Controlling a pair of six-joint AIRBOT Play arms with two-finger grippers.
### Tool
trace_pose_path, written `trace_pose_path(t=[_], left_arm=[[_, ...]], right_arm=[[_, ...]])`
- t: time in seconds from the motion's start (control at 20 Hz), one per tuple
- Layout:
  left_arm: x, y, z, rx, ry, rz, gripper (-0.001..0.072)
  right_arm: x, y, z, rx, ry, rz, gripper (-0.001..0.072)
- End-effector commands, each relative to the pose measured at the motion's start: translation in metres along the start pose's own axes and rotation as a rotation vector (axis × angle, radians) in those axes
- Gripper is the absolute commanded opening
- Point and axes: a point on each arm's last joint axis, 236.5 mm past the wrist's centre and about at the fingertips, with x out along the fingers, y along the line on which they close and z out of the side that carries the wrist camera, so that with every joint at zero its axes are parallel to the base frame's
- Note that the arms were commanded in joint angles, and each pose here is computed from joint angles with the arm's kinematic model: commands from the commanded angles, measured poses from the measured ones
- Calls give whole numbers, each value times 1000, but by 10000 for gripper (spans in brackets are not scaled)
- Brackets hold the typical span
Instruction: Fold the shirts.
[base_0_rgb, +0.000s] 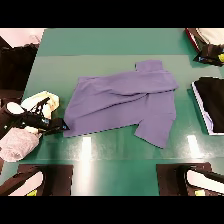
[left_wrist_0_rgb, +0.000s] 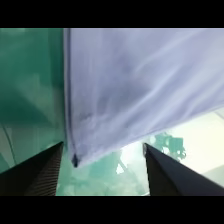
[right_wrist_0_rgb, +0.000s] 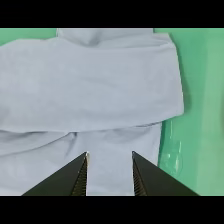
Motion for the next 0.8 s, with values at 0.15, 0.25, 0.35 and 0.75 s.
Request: trace_pose_path(t=[0.15, 0.25, 0.35, 0.75], left_arm=[[12, -1, -9, -42, 4, -32, 507], [14, -11, -5, -33, -14, -63, 270], [17, -17, -3, -8, -22, -62, 43], [-18, -47, 32, 83, -108, -81, 24]], right_arm=[[0, 3, -5, -4, 20, 6, 310], [0, 3, -13, -23, 54, 7, 310], [6, -2, -31, -22, 120, 7, 310], [75, -71, -198, 240, 487, 51, 312]])
